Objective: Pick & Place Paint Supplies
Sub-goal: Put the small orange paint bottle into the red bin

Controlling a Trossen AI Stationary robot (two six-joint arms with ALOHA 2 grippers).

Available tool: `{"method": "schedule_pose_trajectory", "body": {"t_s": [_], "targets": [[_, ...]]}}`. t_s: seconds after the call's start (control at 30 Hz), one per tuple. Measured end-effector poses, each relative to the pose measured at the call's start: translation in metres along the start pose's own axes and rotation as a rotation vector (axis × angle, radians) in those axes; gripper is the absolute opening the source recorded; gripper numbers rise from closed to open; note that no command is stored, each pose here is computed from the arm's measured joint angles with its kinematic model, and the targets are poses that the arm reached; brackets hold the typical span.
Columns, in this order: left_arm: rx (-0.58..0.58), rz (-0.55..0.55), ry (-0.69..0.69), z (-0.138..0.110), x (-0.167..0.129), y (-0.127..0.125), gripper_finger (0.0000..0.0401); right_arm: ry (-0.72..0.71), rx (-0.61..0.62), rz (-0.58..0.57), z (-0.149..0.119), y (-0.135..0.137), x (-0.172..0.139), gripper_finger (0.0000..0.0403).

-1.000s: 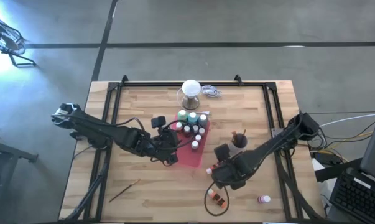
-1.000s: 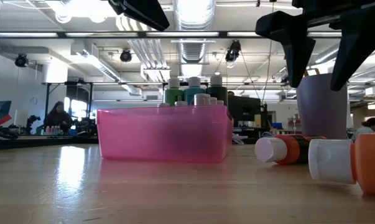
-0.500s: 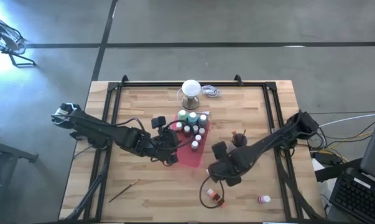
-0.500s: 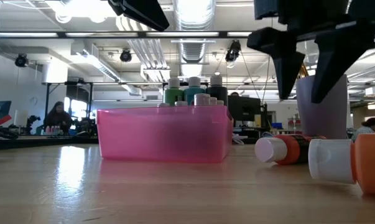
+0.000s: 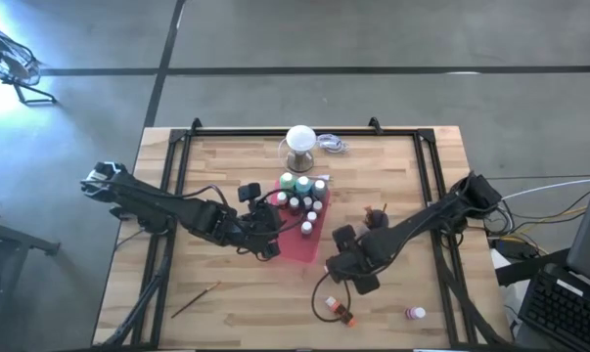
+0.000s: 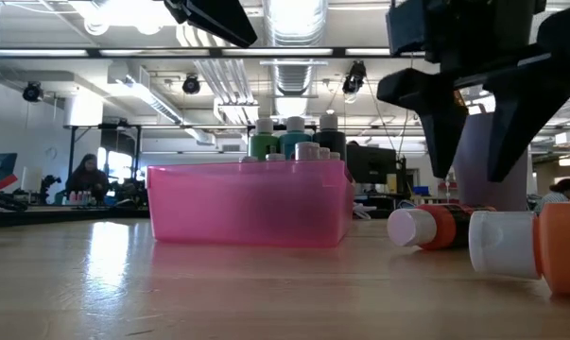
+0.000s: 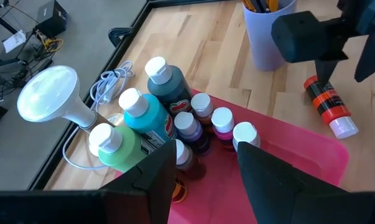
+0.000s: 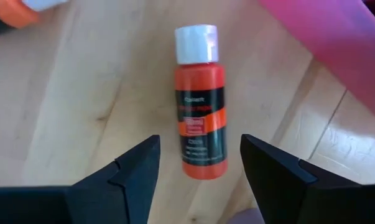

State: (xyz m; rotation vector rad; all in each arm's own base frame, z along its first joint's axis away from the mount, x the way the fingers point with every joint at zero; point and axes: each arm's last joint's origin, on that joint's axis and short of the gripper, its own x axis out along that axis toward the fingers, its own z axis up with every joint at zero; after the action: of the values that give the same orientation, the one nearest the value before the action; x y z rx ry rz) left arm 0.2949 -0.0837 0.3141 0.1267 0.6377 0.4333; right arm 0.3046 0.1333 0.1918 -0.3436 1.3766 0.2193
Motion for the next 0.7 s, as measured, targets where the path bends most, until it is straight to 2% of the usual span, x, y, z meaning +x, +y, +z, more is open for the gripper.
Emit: {"method": "schedule_pose_trajectory", "body": {"t_s": [0.7], "targets": [[0.000,0.001,0.000,0.000,0.000,0.000,0.0177,0.014,0.041,0.034,-0.022,-0.009,0.038,0.0183]]}}
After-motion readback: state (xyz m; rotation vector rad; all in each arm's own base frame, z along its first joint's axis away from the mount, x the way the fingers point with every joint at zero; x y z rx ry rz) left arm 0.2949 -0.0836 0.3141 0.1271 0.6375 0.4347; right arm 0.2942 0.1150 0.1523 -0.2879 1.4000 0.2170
